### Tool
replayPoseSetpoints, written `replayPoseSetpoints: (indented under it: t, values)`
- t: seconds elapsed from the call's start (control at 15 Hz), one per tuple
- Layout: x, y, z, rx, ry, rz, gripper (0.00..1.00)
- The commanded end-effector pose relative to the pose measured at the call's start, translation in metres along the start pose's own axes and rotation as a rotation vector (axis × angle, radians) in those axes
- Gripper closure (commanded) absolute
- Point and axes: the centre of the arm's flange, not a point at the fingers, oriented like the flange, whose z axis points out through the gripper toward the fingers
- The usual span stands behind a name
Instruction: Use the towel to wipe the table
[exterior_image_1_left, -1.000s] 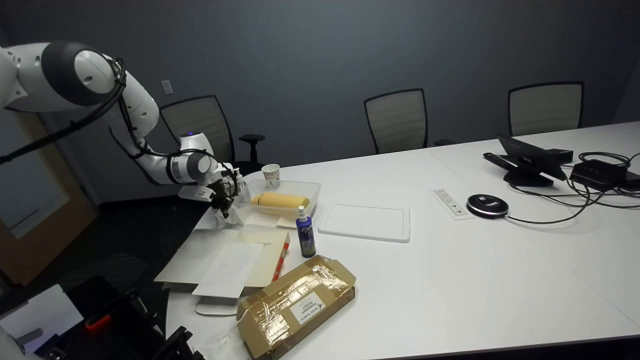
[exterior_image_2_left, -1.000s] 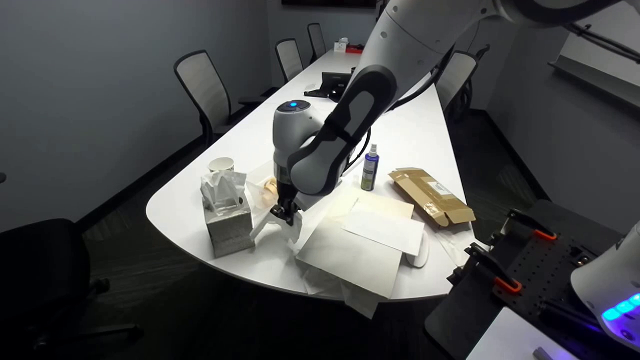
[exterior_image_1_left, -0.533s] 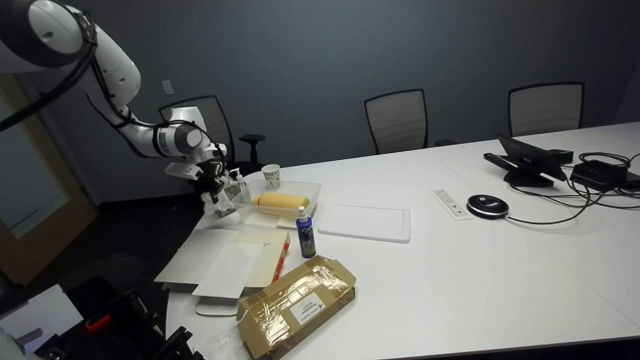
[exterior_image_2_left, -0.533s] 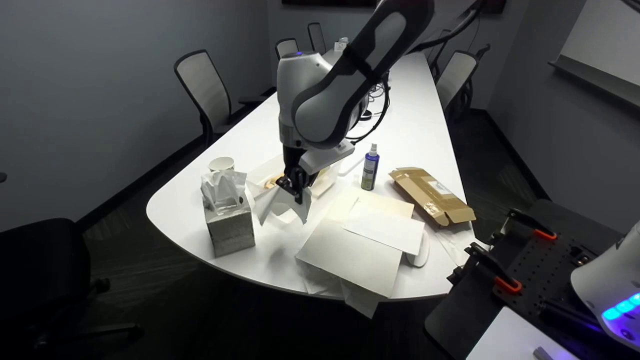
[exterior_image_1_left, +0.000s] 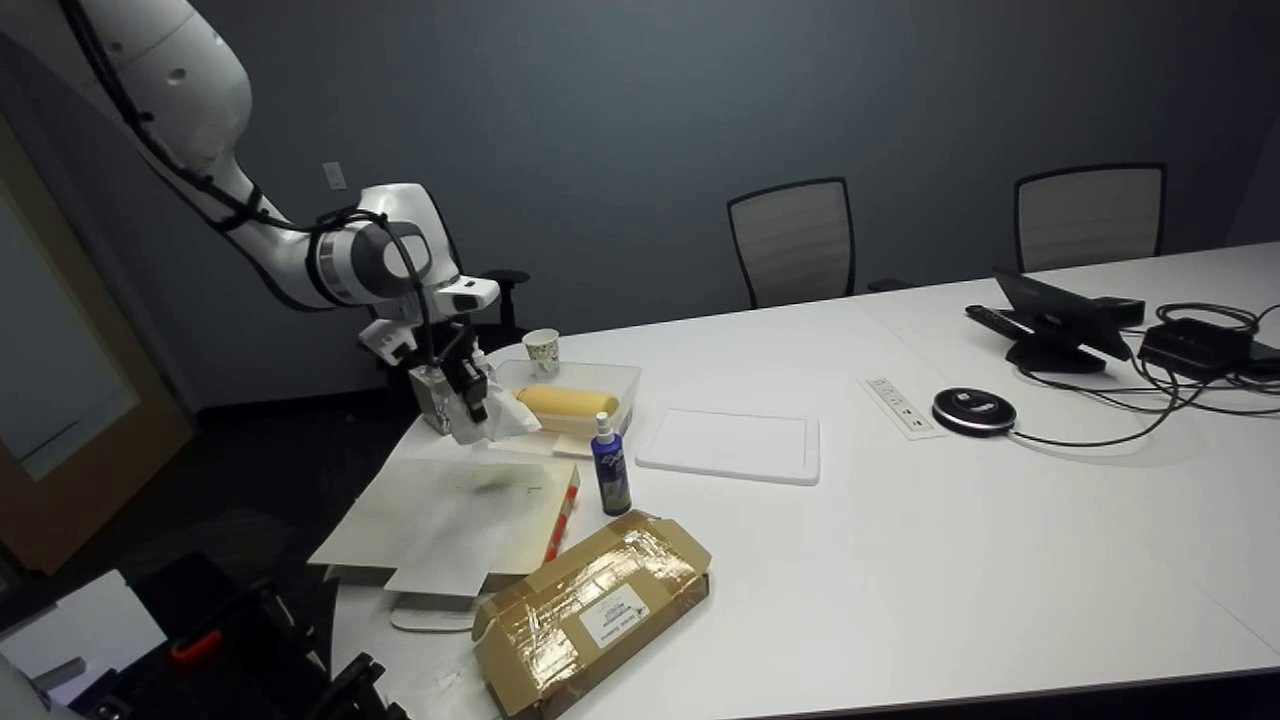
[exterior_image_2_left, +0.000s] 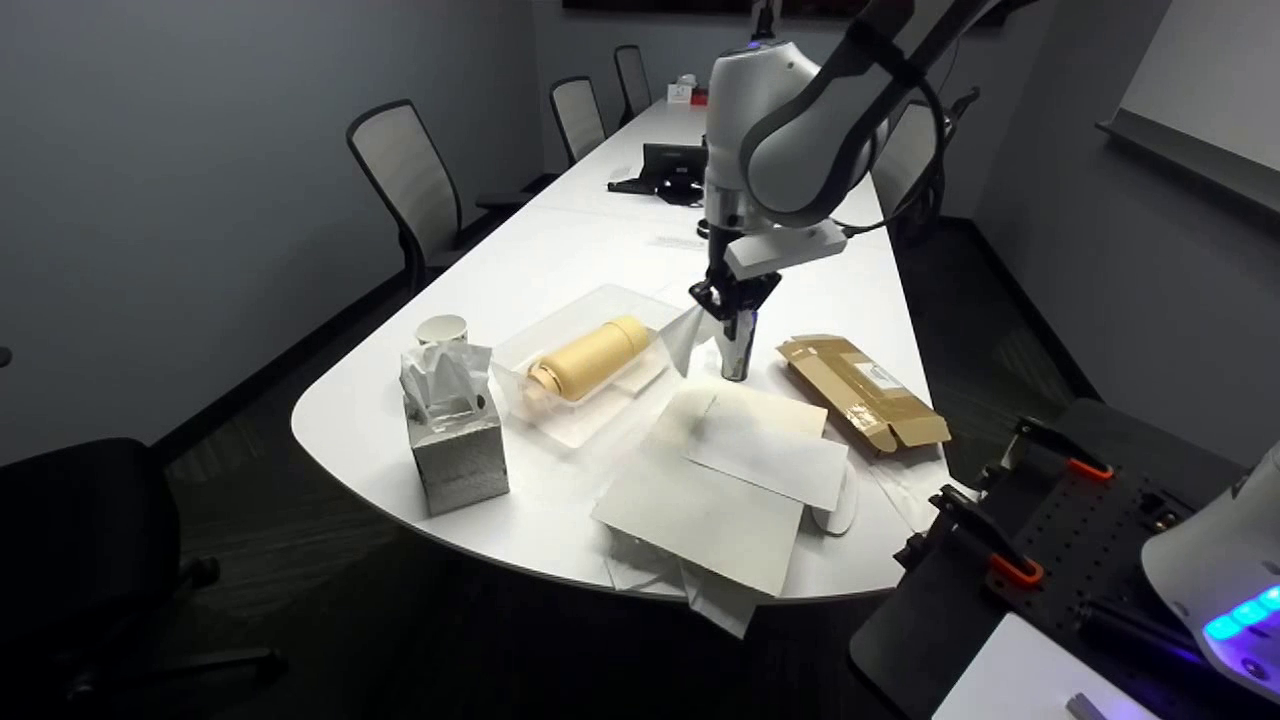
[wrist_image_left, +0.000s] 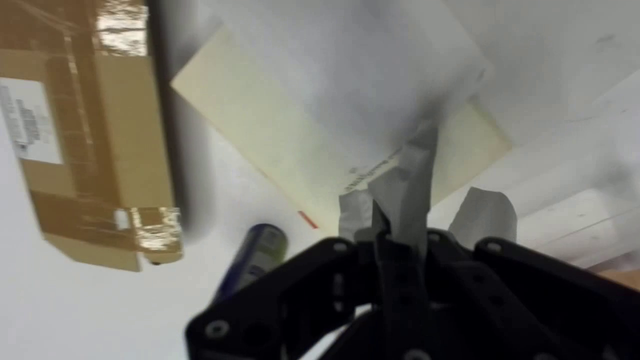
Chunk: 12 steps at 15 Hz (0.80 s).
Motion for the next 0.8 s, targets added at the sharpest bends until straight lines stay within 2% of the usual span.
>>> replayPoseSetpoints:
  t: [0.0, 0.27, 0.4, 0.47, 0.53, 0.73]
  values:
    - [-0.011, 0.092, -0.035, -0.054, 0.037, 0.124, 1.00]
    - [-0.009, 0.196, -0.057, -0.136, 0.053, 0.241, 1.00]
    - [-0.005, 0.232, -0.059, -0.150, 0.062, 0.259, 1.00]
    - [-0.001, 0.239, -0.063, -0.113, 0.087, 0.237, 1.00]
    - [0.008, 0.230, -0.050, -0.142, 0.069, 0.252, 0.99]
    - [0.008, 0.246, -0.058, -0.136, 0.080, 0.256, 0.99]
